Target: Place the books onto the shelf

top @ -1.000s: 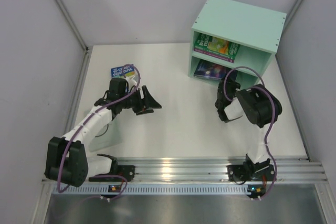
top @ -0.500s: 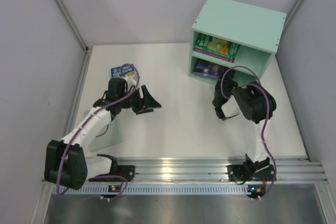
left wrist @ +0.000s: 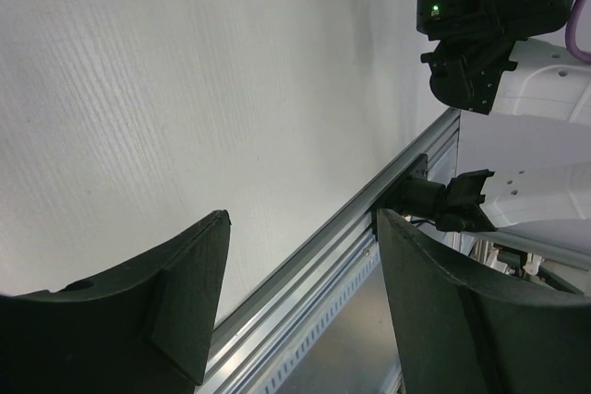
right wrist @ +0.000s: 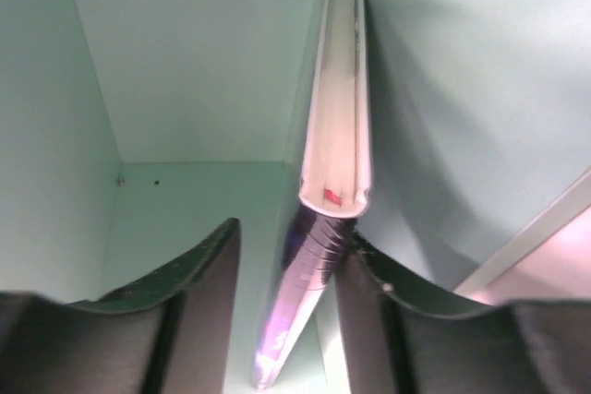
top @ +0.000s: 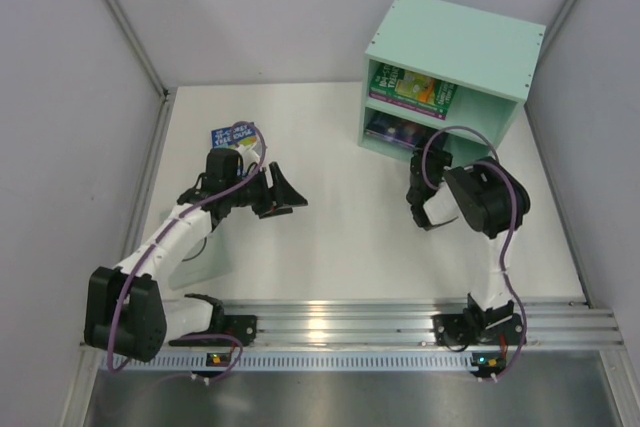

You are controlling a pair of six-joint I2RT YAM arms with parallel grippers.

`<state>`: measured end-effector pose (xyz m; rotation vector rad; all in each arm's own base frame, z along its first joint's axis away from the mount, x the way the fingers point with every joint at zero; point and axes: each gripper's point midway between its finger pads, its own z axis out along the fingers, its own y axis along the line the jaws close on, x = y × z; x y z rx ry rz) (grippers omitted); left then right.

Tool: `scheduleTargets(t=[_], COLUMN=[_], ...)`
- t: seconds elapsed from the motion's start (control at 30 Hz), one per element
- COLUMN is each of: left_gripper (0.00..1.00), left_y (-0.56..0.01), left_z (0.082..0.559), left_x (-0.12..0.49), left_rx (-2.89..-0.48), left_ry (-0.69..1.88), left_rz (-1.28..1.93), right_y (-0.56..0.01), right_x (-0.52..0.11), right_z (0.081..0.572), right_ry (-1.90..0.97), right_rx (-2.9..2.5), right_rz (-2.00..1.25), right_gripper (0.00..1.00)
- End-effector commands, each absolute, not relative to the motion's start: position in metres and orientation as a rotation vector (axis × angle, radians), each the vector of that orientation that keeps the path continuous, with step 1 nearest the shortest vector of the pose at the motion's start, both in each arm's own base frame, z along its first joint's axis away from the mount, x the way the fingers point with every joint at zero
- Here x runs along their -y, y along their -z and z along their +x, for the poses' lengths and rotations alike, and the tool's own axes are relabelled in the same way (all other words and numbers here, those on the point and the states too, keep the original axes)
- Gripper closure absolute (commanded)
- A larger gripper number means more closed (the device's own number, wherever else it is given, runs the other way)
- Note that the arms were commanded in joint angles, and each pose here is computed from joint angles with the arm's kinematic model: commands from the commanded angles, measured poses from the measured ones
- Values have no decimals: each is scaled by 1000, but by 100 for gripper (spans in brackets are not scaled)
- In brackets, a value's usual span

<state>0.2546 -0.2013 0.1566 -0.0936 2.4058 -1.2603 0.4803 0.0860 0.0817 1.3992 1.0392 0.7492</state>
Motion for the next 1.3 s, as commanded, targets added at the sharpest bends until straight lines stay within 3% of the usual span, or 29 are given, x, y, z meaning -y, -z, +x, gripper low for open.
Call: scheduleTargets(t=[0.0, 0.23, 0.8, 1.07, 1.27], left_gripper=[30, 30, 30, 30, 30], left_y=[-170, -173, -168, -166, -169], left_z=[257, 259, 259, 259, 259], left_x=[202, 201, 199, 198, 196], left_rx=[-2331, -2325, -2333, -2336, -2325], left_ry=[1272, 1255, 1236, 1222, 1207], left_rz=[-28, -29, -38, -39, -32], right_y=[-135, -120, -114, -106, -97], right_x=[-97, -103, -111, -105, -102], right_z=[482, 476, 456, 440, 420], right_ry=[-917, -806, -663, -533, -335], right_rx=[-968, -1167, -1445, -1627, -1927], right_rz=[1372, 1448, 1432, 1367, 1038], right_gripper=[54, 43, 38, 50, 54])
